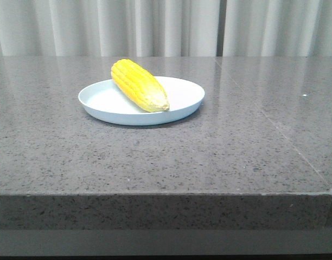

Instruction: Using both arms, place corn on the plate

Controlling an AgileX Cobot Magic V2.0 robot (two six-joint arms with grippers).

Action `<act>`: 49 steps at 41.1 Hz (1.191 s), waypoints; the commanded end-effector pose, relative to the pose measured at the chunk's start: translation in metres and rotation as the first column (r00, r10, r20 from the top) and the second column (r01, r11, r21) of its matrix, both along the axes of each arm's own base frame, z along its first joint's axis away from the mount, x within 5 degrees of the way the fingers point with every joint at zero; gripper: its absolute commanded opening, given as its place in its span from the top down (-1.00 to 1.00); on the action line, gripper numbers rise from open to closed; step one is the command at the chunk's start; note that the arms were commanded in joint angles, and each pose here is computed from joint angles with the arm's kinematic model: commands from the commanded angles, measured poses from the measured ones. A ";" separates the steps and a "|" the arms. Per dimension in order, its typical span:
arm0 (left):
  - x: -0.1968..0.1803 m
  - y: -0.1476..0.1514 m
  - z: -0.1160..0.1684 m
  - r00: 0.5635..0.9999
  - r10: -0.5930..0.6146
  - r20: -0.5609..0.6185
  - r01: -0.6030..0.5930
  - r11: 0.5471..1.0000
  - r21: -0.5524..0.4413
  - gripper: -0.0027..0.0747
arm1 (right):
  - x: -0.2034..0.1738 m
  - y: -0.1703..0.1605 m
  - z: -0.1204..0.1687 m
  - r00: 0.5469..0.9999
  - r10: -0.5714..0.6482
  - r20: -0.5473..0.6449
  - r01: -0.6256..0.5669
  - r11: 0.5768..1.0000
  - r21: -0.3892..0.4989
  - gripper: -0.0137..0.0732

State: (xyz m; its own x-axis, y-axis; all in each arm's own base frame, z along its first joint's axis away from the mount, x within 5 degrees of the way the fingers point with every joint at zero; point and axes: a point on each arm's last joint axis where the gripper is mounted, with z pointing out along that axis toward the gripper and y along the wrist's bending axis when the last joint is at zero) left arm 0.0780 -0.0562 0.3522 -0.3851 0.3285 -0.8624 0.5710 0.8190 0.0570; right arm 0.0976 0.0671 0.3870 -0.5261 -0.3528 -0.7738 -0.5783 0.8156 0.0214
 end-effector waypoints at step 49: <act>-0.002 -0.007 0.014 0.996 -0.062 0.058 0.067 0.994 -0.090 0.98 | -0.028 -0.019 -0.006 0.995 -0.015 0.100 0.009 0.998 0.054 0.84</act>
State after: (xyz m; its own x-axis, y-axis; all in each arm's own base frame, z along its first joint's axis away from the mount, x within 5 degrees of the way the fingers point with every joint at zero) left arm 0.0763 -0.0591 0.3526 -0.3936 0.3068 -0.8665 0.5883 0.8084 0.0190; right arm 0.0667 0.0477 0.3705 -0.5017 -0.3384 -0.7961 -0.5779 0.8159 0.0175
